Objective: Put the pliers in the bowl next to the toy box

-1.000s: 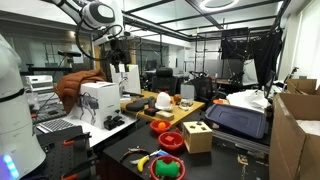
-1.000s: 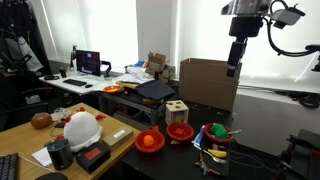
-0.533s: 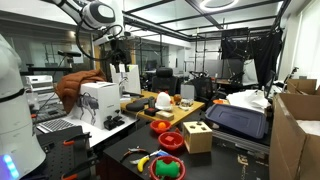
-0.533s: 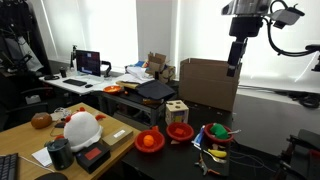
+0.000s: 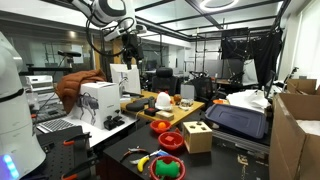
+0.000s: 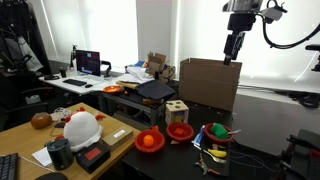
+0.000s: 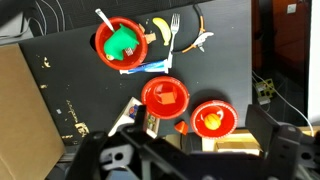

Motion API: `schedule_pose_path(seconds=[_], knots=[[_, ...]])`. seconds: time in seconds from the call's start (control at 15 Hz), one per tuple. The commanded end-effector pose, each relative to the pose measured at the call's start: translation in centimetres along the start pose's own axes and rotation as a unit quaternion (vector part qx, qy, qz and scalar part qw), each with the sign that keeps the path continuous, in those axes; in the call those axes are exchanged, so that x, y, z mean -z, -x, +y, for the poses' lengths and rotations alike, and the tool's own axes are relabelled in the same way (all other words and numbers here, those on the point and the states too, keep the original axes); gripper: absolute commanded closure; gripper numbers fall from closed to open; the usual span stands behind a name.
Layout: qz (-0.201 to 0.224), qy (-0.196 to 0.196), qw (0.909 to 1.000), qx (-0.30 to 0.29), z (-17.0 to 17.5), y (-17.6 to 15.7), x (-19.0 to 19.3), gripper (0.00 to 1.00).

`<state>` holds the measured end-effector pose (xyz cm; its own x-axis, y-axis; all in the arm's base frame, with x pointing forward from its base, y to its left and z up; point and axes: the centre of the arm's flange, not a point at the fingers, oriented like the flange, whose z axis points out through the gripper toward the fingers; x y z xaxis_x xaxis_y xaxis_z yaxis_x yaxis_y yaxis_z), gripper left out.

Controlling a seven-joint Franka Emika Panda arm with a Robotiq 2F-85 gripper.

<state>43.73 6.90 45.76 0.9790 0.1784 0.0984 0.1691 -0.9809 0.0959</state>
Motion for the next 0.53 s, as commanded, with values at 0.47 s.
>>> schedule_pose_path(seconds=[0.47], knots=[[-0.003, -0.026, 0.9993, -0.027, 8.1, -13.4, -7.3, 0.00]])
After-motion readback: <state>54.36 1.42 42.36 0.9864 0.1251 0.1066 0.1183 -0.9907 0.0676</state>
